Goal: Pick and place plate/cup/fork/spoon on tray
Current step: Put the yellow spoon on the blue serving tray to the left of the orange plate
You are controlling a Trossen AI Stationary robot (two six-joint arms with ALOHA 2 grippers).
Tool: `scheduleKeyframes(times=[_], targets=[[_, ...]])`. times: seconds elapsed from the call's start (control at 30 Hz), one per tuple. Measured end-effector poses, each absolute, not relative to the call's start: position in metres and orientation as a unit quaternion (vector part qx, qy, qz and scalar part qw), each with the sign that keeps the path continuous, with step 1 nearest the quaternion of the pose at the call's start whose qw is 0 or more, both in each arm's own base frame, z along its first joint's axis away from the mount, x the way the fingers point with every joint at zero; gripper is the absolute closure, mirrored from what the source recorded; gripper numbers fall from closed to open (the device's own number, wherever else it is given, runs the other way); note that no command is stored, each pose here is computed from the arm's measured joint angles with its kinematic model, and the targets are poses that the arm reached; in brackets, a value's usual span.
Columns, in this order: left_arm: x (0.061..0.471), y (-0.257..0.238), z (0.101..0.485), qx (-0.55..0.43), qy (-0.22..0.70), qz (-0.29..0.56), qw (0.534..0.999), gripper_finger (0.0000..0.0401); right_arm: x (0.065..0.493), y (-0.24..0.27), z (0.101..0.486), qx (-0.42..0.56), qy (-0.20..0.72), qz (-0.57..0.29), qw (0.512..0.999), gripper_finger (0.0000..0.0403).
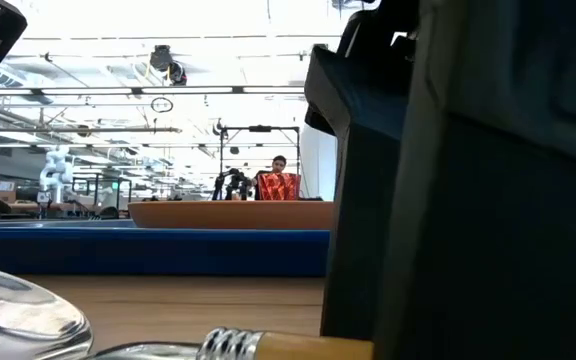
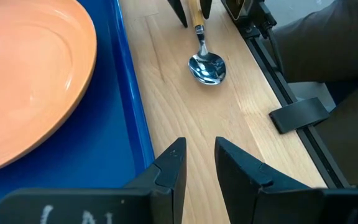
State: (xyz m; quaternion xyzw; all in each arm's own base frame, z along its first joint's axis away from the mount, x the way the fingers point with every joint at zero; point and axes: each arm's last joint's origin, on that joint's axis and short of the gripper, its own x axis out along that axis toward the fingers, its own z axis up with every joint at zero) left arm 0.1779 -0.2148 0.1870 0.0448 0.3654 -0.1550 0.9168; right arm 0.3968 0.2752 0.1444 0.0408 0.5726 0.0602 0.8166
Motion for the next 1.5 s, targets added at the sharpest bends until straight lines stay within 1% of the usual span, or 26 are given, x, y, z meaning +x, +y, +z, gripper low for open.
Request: scheduleKeyframes(times=[0.13, 0.33, 0.4, 0.9, 1.1, 1.43, 1.5], targets=[[0.178, -0.215, 0.187, 0.045, 0.365, -0.155, 0.917, 0.0313, 0.396, 0.275, 0.144, 0.027, 0.574, 0.066, 0.816, 0.0292], [0.178, -0.215, 0.187, 0.045, 0.365, -0.155, 0.917, 0.0313, 0.395, 0.274, 0.143, 0.020, 0.578, 0.063, 0.813, 0.0364], [0.178, -0.215, 0.187, 0.045, 0.365, -0.155, 0.917, 0.0313, 0.395, 0.274, 0.143, 0.016, 0.579, 0.066, 0.813, 0.0375], [0.178, -0.215, 0.187, 0.044, 0.365, -0.155, 0.917, 0.0313, 0.394, 0.276, 0.144, -0.042, 0.558, 0.075, 0.825, 0.0375], [0.178, -0.215, 0.187, 0.044, 0.366, -0.155, 0.917, 0.0313, 0.392, 0.277, 0.151, -0.072, 0.531, 0.050, 0.843, 0.0375], [0.178, -0.215, 0.187, 0.049, 0.363, -0.158, 0.917, 0.0313, 0.388, 0.279, 0.218, -0.068, 0.413, 0.030, 0.908, 0.0375], [0.179, -0.216, 0.189, 0.058, 0.352, -0.164, 0.920, 0.0313, 0.386, 0.277, 0.231, -0.079, 0.388, 0.009, 0.918, 0.0375]])
